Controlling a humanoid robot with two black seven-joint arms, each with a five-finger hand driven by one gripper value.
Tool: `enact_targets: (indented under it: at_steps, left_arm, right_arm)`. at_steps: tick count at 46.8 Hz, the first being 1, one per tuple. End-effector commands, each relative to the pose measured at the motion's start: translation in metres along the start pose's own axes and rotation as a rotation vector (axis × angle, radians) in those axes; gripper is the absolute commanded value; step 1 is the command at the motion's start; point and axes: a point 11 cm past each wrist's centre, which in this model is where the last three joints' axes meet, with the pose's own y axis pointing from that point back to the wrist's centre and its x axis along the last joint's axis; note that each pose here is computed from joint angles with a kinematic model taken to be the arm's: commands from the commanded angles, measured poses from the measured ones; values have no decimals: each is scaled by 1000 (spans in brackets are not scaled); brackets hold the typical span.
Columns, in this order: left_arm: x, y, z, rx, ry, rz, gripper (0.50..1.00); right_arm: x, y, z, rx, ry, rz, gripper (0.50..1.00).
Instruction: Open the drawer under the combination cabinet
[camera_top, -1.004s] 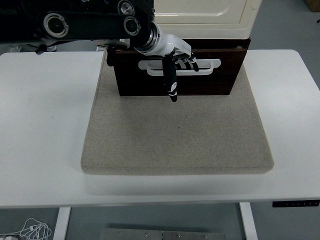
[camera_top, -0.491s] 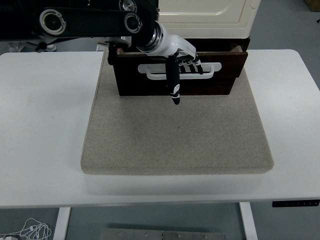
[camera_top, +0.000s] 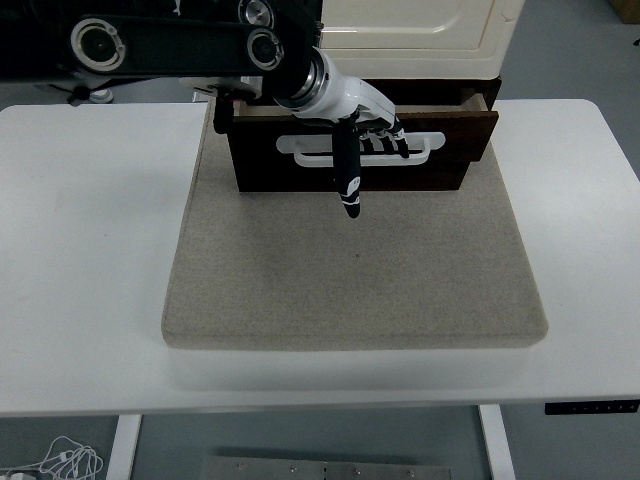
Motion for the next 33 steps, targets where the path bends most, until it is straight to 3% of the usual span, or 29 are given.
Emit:
enact_targets:
  at_steps: [1, 33]
  left_arm:
    - [0, 1, 0, -1, -2, -5, 1000]
    - [-1, 10, 7, -22, -21, -36, 1000]
  right_arm:
    - [0, 0, 0, 0, 0, 0, 926]
    - [0, 0, 0, 0, 0, 0, 926]
